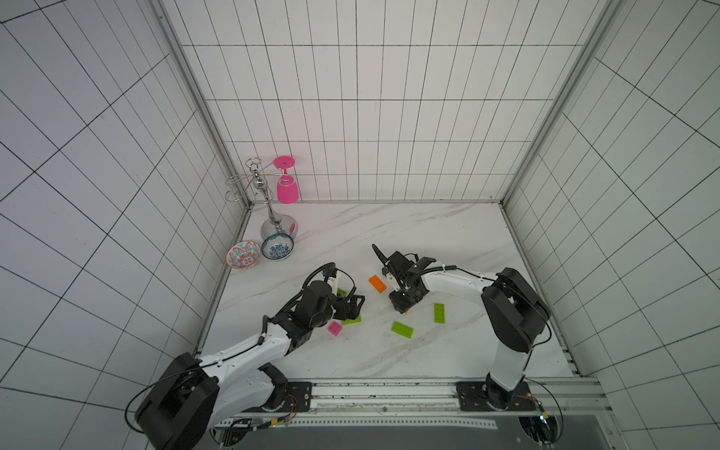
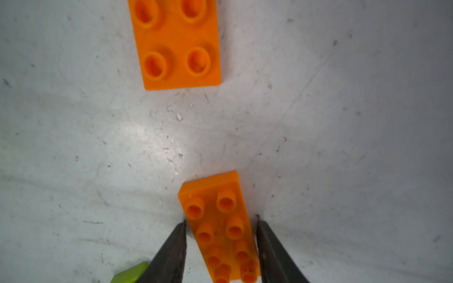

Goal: Assemble a small pinwheel with lego
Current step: Assemble the lego brick at the center of the board.

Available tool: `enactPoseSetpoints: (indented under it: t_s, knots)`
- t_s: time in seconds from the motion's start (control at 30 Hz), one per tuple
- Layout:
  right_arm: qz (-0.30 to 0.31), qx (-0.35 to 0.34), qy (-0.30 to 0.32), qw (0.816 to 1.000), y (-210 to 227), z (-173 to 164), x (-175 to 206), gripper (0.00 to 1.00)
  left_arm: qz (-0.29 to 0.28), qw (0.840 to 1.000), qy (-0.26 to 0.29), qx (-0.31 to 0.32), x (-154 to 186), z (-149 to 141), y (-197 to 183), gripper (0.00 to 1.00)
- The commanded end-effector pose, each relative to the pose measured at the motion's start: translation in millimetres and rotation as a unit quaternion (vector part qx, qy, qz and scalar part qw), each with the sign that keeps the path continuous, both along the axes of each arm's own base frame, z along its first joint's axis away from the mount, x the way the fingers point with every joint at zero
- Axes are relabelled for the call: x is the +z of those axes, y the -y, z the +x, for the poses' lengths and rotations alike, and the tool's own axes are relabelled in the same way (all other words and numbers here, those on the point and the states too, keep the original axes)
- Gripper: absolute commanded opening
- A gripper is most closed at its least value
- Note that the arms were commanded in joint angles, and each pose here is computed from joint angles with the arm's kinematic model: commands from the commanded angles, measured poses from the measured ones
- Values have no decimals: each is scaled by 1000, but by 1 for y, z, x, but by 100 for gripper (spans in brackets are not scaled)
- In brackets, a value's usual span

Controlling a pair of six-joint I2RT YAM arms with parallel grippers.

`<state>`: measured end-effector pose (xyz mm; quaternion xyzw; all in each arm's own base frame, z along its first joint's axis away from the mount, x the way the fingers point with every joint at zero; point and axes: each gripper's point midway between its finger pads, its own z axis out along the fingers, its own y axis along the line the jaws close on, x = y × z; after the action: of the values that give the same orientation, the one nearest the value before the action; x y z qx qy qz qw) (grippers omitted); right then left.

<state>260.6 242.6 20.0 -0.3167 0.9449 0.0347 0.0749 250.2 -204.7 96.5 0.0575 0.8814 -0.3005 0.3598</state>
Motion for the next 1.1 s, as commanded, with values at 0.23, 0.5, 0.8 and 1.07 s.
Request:
enactPoseSetpoints:
  t_s: [0.23,0.5,0.8,1.07]
  knots:
    - [-30,15,-47,998,3,-31,-15,31,-36,998,-22,51,-16,5,-14,87]
    - [-15,30,-51,998,-24,-24,-17,29,-75,994,-32,67,-13,23,-19,86]
    - [-28,26,-41,998,-29,-8,-22,28,-68,995,-41,56,-20,26,-18,86]
    - [-27,19,-35,999,-31,5,-25,28,-67,995,-42,58,-21,27,-18,86]
